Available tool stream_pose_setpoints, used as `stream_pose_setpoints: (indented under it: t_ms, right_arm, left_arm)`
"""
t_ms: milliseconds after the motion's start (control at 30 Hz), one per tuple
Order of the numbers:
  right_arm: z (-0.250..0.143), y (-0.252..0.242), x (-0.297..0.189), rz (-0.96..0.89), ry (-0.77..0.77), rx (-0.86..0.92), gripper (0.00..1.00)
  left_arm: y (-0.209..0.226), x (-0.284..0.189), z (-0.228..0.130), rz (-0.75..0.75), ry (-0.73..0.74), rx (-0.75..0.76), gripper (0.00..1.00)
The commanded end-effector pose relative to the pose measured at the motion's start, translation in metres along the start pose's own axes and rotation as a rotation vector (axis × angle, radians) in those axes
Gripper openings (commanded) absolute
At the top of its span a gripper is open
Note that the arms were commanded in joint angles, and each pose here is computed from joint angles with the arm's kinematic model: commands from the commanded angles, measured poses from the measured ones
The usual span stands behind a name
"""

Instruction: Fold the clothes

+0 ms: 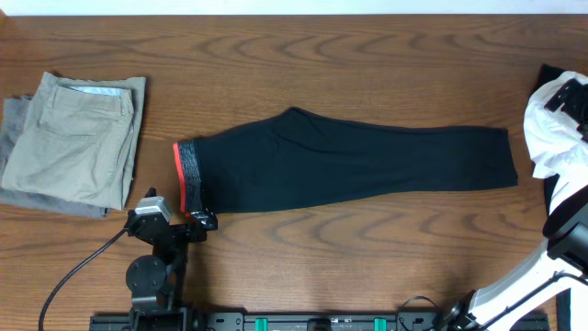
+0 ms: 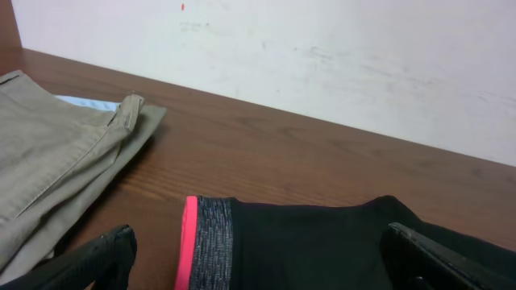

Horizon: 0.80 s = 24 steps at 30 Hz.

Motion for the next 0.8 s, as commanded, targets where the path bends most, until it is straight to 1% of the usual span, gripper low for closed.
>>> stream_pose_setpoints:
  t_ms: [0,67,133,200,267,367,433,500,667,767]
  right_arm:
    - [-0.018,0.004,0.006,0.015,0.070,0.001,0.98]
    - [-0.031,0.001,0.015,0.010,0.117,-0.034,0.91]
    - [-0.041,0.001,0.026,0.036,0.145,-0.129,0.91]
    - [-0.054,0.005,0.038,0.098,0.177,-0.267,0.91]
    - [-0.064,0.004,0.049,0.116,0.194,-0.332,0.91]
    - [-0.068,0.000,0.065,0.123,0.170,-0.408,0.91]
    - [-0.068,-0.005,0.072,0.117,0.155,-0.435,0.93]
    - [-0.070,-0.008,0.076,0.108,0.156,-0.447,0.97]
    - [-0.070,-0.006,0.077,0.125,0.147,-0.495,0.96]
    - [-0.072,-0.001,0.077,0.168,0.148,-0.526,0.96]
  left_arm:
    - [0.000,0.001,-0.014,-0.008,0.044,0.008,0.98]
    - [0.000,0.001,-0.014,-0.008,0.044,0.008,0.98]
    - [0.000,0.001,-0.014,-0.008,0.044,0.008,0.98]
    - [0.000,0.001,-0.014,-0.008,0.044,0.008,0.98]
    - [0.000,0.001,-0.014,-0.008,0.044,0.008,0.98]
    - [0.000,0.001,-0.014,-0.008,0.044,0.008,0.98]
    - [0.000,0.001,-0.014,-0.008,0.044,0.008,0.98]
    - [0.000,0.001,-0.014,-0.008,0.044,0.008,0.98]
    - [0.000,0.001,-0.014,-0.008,0.044,0.008,0.98]
    - [0.000,0.001,-0.014,-0.008,0.044,0.008,0.98]
Point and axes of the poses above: each gripper's point midway between its finger pads, its own x axis out along the fingers, its own y axis along the line the jaws close on, z = x × y, the point moved 3 cm from there along -x, back along the fingers, and after that the axes turned 5 degrees about x, right-handed, at the moved point
